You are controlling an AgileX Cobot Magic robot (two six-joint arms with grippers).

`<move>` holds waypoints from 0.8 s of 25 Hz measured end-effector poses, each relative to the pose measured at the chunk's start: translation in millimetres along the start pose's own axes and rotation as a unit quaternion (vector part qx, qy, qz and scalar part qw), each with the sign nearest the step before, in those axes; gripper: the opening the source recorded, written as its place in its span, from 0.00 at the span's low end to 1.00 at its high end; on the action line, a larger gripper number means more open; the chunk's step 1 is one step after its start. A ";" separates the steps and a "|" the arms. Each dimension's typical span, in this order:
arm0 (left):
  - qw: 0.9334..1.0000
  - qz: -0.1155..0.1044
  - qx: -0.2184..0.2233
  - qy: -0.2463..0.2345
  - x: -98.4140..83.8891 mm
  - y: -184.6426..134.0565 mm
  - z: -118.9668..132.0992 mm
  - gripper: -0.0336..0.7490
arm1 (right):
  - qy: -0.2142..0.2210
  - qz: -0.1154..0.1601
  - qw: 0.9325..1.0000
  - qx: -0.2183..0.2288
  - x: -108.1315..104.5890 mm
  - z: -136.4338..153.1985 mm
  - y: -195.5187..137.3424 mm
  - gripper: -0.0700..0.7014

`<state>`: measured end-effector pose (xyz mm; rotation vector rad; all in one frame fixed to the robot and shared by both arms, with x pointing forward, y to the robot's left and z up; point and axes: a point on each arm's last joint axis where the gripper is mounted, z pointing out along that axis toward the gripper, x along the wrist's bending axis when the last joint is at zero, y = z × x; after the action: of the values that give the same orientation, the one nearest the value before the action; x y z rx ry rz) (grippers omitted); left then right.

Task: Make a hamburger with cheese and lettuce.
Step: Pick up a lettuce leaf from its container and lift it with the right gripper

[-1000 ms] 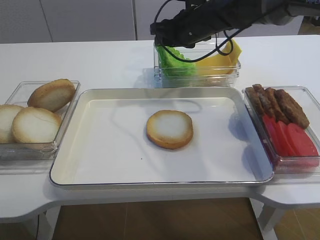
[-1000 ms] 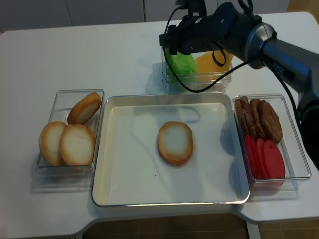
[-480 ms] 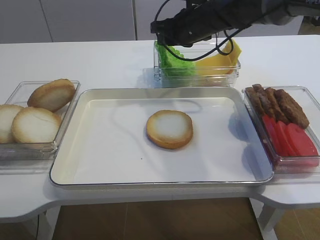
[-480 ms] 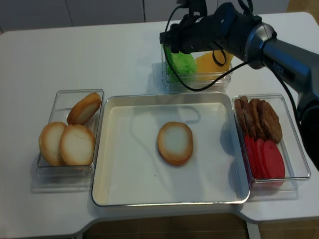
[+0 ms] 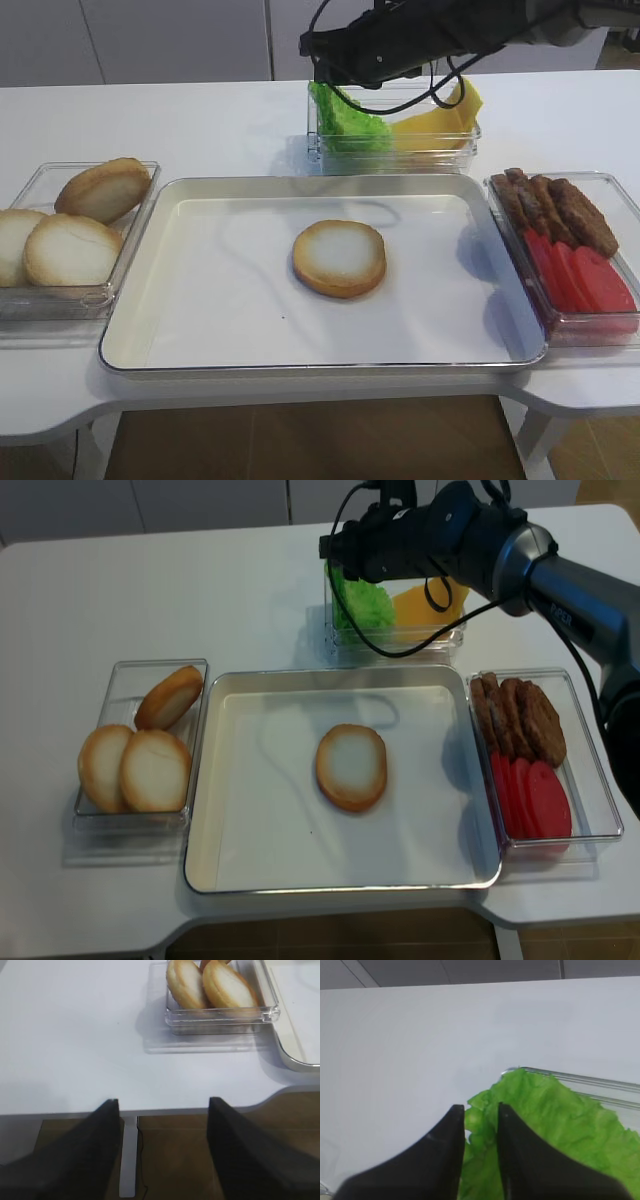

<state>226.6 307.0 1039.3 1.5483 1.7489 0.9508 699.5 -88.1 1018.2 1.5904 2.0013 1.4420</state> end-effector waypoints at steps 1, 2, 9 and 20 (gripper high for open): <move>1.000 0.000 0.000 0.000 0.0 0.0 0.0 0.57 | 0.000 0.000 1.000 0.000 0.0 0.0 0.0 0.34; 1.000 0.000 0.000 0.000 0.0 0.0 0.0 0.57 | 0.000 0.000 1.000 0.000 0.0 0.0 0.0 0.34; 1.000 0.000 0.000 0.000 0.0 0.0 0.0 0.57 | 0.000 0.001 1.000 0.000 0.0 0.0 0.0 0.26; 1.000 0.000 0.000 0.000 0.0 0.0 0.0 0.57 | 0.000 0.001 1.000 0.000 0.0 0.0 0.0 0.14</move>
<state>226.6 307.0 1039.3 1.5483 1.7489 0.9508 699.5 -88.1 1018.2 1.5916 2.0006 1.4431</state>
